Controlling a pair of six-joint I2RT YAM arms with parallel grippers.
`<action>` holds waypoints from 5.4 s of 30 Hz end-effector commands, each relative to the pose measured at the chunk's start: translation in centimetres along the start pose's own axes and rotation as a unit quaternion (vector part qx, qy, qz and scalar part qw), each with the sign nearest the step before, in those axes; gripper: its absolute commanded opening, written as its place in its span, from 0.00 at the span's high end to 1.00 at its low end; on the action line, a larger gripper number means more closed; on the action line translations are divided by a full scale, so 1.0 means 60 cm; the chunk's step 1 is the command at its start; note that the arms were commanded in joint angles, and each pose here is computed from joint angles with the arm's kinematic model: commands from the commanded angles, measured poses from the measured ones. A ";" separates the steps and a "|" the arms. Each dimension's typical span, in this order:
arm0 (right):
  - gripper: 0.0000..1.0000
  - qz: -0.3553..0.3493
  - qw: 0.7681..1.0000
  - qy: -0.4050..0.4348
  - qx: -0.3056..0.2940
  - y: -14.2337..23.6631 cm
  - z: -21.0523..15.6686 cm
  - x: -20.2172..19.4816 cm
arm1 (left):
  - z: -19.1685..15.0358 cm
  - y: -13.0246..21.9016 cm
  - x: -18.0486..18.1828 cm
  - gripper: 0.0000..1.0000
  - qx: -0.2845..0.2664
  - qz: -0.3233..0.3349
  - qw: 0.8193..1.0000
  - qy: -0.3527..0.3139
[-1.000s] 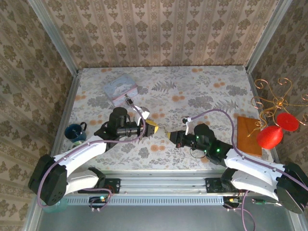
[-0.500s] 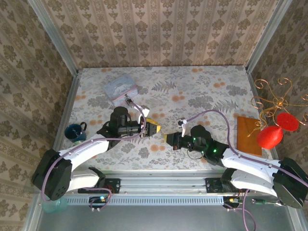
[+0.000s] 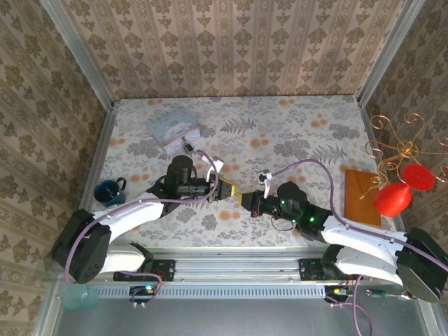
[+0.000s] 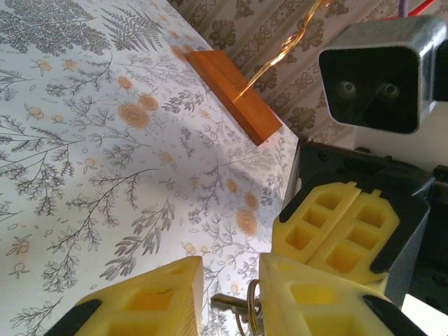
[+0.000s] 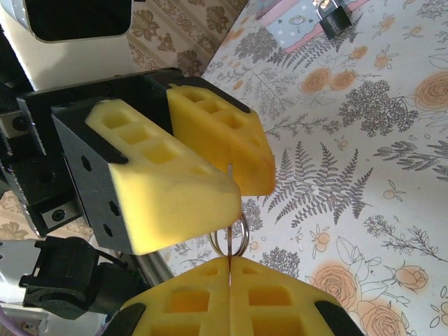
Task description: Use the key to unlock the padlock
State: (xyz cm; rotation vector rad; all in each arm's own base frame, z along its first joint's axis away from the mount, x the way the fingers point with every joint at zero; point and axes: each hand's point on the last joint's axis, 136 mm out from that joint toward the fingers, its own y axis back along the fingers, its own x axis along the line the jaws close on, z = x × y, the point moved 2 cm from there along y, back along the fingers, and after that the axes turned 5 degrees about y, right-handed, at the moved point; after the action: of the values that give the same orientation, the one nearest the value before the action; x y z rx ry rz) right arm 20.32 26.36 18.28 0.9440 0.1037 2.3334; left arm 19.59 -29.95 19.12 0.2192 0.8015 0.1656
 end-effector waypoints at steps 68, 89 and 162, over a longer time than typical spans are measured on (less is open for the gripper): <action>0.64 -0.275 0.867 0.153 0.385 -0.260 -0.238 -0.013 | -0.059 0.329 0.213 0.49 -0.237 0.417 0.868 0.126; 1.00 -0.305 0.886 0.141 0.320 -0.230 -0.187 -0.008 | -0.059 0.327 0.215 0.47 -0.235 0.413 0.871 0.127; 1.00 -0.310 0.919 -0.232 -0.081 -0.041 0.010 -0.050 | -0.046 -0.003 0.027 1.00 -0.032 0.116 0.989 -0.088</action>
State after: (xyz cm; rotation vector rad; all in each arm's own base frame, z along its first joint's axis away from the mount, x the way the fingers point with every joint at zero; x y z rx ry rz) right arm 23.34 27.56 15.43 1.2084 0.0323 1.5098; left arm 18.18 -29.05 13.97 0.3120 0.6425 0.3907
